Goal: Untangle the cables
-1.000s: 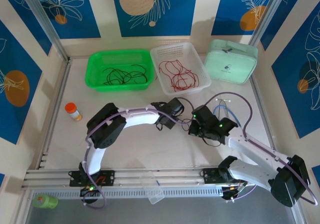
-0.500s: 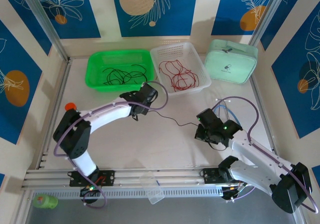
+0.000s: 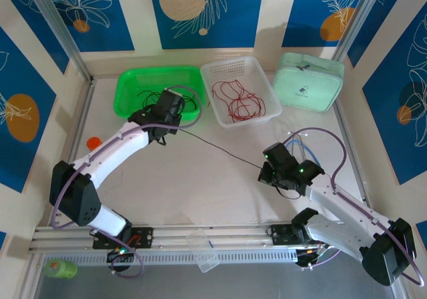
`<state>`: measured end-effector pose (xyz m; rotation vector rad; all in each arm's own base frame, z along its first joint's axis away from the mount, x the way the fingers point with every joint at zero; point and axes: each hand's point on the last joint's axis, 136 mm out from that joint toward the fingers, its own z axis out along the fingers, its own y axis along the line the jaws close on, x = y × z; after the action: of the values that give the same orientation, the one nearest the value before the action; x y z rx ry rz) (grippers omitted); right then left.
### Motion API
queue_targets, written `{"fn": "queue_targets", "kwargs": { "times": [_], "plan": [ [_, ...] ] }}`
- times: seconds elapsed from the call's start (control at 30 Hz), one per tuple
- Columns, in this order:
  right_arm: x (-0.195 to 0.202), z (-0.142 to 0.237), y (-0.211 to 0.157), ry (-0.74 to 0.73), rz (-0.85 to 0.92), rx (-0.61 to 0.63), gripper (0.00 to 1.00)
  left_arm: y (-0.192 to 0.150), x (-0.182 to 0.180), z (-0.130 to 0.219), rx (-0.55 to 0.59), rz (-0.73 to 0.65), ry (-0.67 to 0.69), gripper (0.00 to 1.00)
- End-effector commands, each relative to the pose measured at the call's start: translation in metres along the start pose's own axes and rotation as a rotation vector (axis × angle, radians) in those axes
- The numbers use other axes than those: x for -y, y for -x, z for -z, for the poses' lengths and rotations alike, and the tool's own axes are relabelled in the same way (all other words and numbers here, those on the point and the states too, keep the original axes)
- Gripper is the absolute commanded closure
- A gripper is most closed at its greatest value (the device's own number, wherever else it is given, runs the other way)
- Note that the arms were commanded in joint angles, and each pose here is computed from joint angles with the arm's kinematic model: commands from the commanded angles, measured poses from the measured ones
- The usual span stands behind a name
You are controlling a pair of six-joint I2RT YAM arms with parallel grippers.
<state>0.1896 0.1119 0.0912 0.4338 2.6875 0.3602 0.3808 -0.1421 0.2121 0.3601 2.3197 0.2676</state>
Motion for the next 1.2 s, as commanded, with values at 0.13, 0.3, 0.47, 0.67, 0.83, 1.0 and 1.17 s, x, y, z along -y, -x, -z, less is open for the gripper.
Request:
{"fn": "queue_targets", "kwargs": {
  "times": [0.13, 0.3, 0.47, 0.67, 0.83, 1.0, 1.17],
  "plan": [
    [-0.023, -0.006, -0.011, 0.139, 0.105, -0.045, 0.97, 0.066, -0.05, 0.016, 0.115, 0.038, 0.102, 1.0],
    [-0.074, 0.013, -0.007, 0.371, 0.225, 0.005, 0.51, 0.119, -0.06, 0.049, 0.223, 0.081, 0.081, 1.0],
    [-0.082, 0.024, -0.002, 0.394, 0.26, 0.041, 0.32, 0.166, -0.072, 0.1, 0.376, 0.141, 0.021, 1.0],
    [-0.077, 0.022, -0.002, 0.373, 0.243, 0.036, 0.31, 0.208, -0.091, 0.171, 0.546, 0.169, -0.033, 1.0],
    [-0.079, 0.017, -0.002, 0.371, 0.22, 0.027, 0.31, 0.227, -0.115, 0.204, 0.646, 0.149, 0.047, 1.0],
    [-0.081, 0.014, -0.004, 0.363, 0.209, 0.006, 0.31, 0.249, -0.139, 0.193, 0.707, 0.097, 0.276, 1.0],
    [-0.077, 0.016, -0.008, 0.346, 0.203, 0.007, 0.31, 0.267, -0.148, 0.17, 0.745, 0.07, 0.362, 1.0]
  ]
}}
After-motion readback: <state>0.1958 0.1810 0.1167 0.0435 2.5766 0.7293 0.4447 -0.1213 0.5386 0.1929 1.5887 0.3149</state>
